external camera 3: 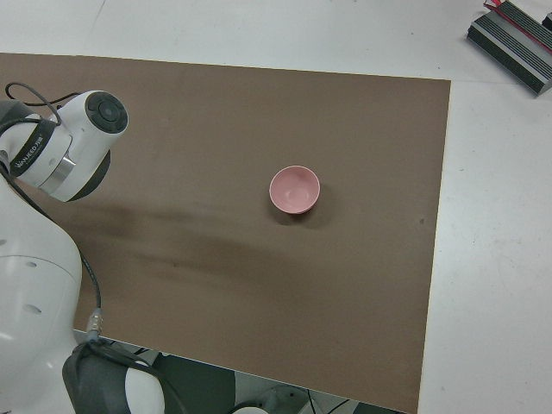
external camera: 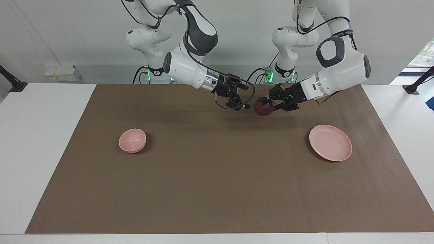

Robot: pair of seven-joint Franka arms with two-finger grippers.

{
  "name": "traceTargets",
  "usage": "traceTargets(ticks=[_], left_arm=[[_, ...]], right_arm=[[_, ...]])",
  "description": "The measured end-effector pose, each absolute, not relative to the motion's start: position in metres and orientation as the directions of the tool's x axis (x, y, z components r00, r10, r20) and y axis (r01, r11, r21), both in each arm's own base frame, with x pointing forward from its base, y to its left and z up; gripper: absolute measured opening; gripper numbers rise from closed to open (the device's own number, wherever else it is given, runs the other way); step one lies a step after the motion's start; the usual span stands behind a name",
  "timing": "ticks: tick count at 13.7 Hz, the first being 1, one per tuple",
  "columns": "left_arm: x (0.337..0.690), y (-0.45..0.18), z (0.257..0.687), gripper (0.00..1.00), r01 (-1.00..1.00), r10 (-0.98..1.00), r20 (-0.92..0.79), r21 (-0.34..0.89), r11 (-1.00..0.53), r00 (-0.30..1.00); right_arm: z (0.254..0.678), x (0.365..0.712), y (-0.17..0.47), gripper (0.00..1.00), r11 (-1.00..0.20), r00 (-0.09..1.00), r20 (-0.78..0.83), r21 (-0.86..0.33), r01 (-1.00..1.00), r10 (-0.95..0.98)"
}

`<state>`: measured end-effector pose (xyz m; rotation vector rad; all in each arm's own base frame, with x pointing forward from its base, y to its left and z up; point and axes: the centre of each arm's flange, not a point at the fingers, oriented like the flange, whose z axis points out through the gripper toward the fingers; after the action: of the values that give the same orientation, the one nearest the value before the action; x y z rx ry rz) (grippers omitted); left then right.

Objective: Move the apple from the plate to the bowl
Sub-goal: 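Carry the apple with the left gripper toward the waiting right gripper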

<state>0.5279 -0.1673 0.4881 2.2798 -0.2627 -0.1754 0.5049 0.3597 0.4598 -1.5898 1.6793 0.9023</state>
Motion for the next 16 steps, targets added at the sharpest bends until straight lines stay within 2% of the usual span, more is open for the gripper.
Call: traceTargets(ticks=[9,12,16], left_arm=[[0.518,-0.197,0.497,0.62,-0.037,-0.223,-0.118,0.807,-0.589,0.968],[0.518,-0.197,0.499,0.62,-0.036,-0.220,-0.117,0.808,-0.588,0.968],[0.517,-0.197,0.499,0.62,-0.036,-0.222,-0.118,0.808,-0.588,0.968]], right_arm=[[0.456,0.501,0.369,1.00,0.037,-0.048,-0.826,0.033,-0.999,-0.562],[0.457,0.500,0.370,0.76,0.031,-0.036,-0.827,0.023,-0.999,-0.561],[0.457,0.500,0.370,0.76,0.016,-0.011,-0.828,0.002,-1.000,-0.561]])
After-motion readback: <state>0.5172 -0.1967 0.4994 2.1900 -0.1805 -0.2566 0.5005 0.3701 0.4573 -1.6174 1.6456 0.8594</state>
